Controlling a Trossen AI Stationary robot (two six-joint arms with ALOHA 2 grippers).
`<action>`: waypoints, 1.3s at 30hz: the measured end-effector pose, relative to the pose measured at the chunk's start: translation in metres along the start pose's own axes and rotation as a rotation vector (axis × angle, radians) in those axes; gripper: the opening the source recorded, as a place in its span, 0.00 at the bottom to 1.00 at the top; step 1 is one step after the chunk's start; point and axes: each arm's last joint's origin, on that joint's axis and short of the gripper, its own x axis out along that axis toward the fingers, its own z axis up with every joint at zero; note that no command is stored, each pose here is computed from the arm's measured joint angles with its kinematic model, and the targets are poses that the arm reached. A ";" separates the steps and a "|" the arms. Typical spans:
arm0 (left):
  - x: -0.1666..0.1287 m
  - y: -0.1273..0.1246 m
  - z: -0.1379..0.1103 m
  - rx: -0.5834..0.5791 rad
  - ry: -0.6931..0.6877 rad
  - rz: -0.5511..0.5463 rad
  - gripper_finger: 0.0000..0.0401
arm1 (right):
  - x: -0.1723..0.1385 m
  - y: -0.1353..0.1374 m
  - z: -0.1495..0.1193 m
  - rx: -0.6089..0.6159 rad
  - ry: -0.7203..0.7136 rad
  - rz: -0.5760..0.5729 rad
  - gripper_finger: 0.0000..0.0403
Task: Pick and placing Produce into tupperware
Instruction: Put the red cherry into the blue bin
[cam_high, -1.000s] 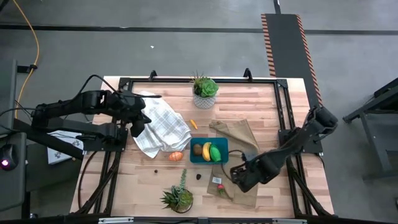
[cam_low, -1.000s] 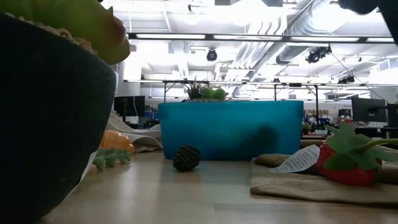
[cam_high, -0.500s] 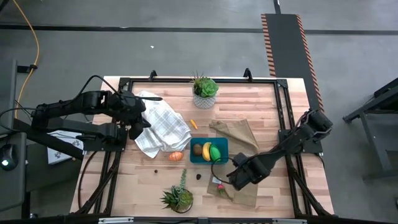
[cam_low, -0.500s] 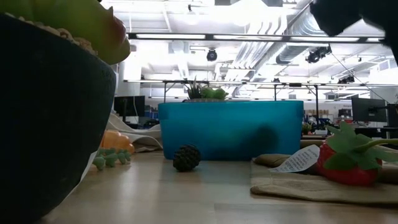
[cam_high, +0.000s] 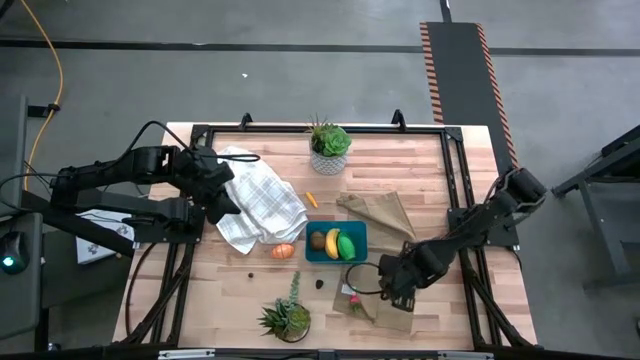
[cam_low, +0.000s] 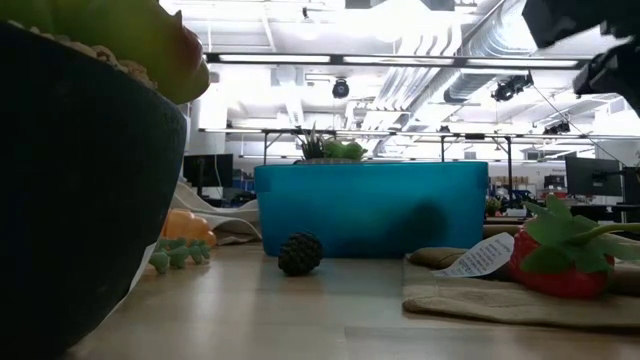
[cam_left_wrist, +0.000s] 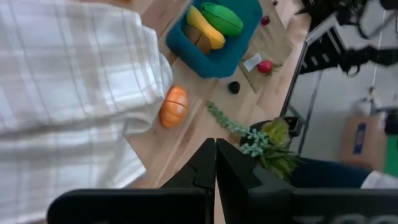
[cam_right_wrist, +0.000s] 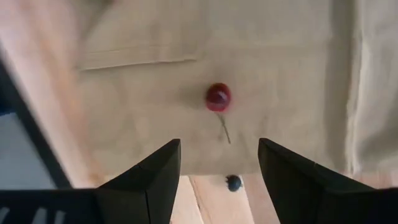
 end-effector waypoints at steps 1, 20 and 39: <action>0.000 0.000 0.000 -0.026 -0.002 0.003 0.00 | -0.002 -0.002 -0.001 -0.028 -0.021 0.031 0.51; 0.000 0.004 0.003 -0.238 -0.112 0.112 0.01 | 0.014 -0.025 0.002 -0.215 -0.071 0.134 0.51; -0.001 0.009 -0.003 -0.208 -0.070 0.190 0.01 | 0.048 -0.018 0.014 -0.260 -0.044 0.128 0.51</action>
